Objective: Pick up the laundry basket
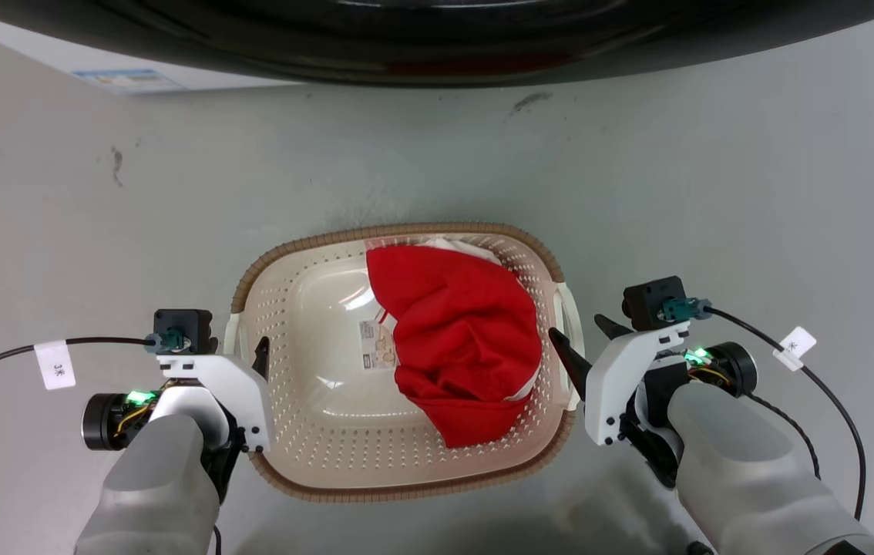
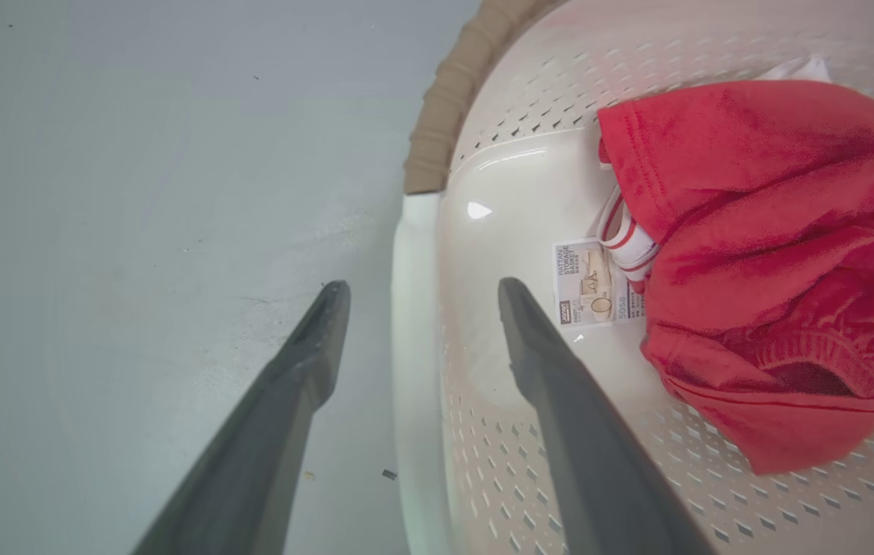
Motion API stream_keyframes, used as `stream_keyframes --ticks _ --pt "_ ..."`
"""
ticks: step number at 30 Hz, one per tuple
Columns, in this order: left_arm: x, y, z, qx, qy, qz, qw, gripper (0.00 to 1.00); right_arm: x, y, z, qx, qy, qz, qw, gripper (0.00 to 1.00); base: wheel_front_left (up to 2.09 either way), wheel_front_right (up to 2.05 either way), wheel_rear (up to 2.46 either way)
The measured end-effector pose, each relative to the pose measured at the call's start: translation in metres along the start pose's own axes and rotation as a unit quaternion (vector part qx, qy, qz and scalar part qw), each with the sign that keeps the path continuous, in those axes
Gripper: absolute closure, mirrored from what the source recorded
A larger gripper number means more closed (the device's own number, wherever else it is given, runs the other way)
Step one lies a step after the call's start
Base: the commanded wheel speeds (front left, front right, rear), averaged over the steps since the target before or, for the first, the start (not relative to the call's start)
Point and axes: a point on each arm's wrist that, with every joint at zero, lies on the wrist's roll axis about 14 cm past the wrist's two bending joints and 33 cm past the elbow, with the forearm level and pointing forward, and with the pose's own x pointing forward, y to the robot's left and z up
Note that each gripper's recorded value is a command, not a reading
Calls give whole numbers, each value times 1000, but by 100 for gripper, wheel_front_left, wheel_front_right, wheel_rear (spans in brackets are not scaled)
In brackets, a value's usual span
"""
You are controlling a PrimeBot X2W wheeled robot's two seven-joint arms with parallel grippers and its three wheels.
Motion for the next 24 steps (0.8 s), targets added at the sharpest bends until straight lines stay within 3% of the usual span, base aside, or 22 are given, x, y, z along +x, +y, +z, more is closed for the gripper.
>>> stream_keyframes --ticks 15,16,17,19,20,22,24 --pt "13 2 -21 -12 32 1 999 0 22 5 -17 -1 44 15 999 1 0 0 0" --pt "14 1 -21 -11 32 0 999 0 22 5 -18 0 48 14 999 46 0 0 0" --pt "14 0 -21 -11 33 -1 999 0 23 4 -18 -1 49 14 999 55 0 0 0" --pt "15 -1 -19 -12 33 -2 999 0 25 5 -17 0 52 16 999 100 0 0 0" --pt "15 -2 -19 -15 35 -3 999 7 26 6 -17 1 53 16 998 100 0 0 0" --pt "15 -6 -19 -19 36 -6 999 100 26 6 -17 2 52 16 999 100 0 0 0" --pt "16 -9 -20 -21 38 -9 999 100 27 6 -16 2 51 17 999 100 0 0 0"
